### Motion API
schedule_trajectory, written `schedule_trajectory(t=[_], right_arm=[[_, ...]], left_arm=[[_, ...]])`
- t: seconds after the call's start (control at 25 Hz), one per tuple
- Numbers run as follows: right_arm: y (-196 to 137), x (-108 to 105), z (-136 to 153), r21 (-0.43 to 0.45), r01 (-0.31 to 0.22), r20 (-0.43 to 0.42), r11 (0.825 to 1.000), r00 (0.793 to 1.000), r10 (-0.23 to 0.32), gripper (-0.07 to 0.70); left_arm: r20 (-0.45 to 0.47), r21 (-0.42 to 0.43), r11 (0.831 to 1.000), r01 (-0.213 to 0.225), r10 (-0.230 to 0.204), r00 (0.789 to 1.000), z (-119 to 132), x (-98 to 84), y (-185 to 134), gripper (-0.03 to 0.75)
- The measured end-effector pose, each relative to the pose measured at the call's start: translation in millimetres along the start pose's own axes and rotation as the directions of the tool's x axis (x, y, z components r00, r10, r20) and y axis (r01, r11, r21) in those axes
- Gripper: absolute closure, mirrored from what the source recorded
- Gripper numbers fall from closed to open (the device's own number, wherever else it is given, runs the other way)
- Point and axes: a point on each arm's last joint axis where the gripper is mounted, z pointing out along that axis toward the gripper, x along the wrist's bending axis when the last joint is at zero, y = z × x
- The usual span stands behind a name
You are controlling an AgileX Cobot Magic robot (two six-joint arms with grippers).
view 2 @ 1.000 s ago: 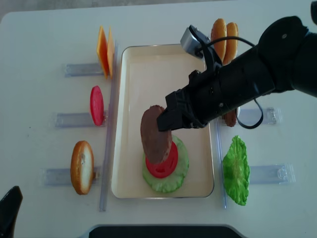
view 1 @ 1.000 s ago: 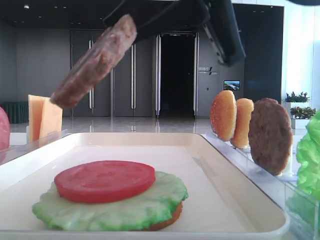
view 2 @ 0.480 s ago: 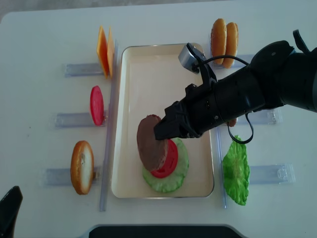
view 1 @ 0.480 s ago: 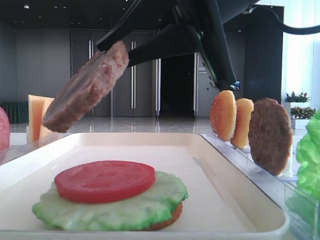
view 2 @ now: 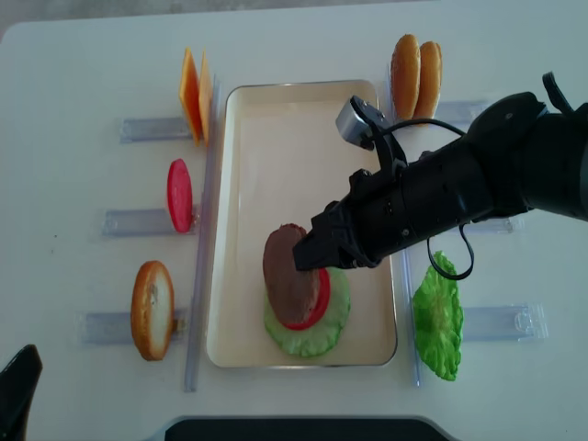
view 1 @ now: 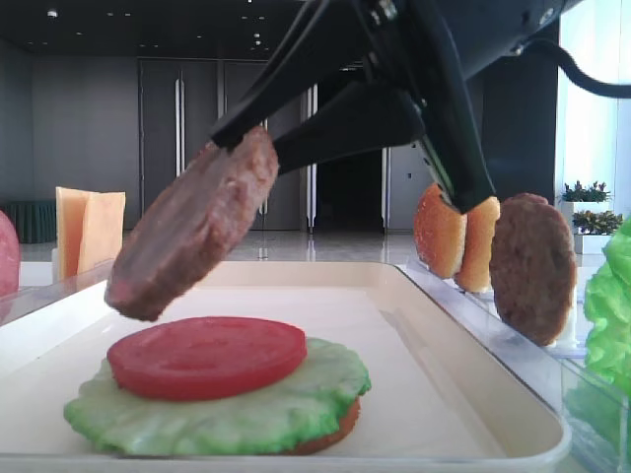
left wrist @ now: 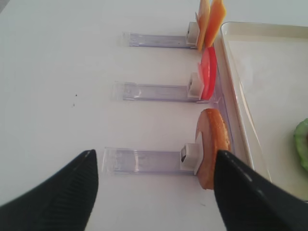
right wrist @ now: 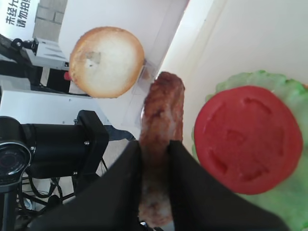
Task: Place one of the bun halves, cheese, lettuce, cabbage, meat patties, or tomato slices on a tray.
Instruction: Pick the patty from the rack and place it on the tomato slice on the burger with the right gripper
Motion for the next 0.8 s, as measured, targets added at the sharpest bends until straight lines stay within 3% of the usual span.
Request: schedule_trajectory(t=[0.36,0.8], right_arm=[[3.4,-9.3,-9.5,-0.042,-0.037,-0.035,0.998,0.999,0.035,0.507],[1.2,-30.7,13.0,-0.011,-0.111,-0.108,0.994,0.988,0.11,0.507]], left_arm=[[0.0,0.001,1.0,0.0,0.0,1.0,0.2,0.0,-0.2,0.142],[0.0,0.002,1.0,0.0,0.0,1.0,0.4,0.0,-0.3,0.142]])
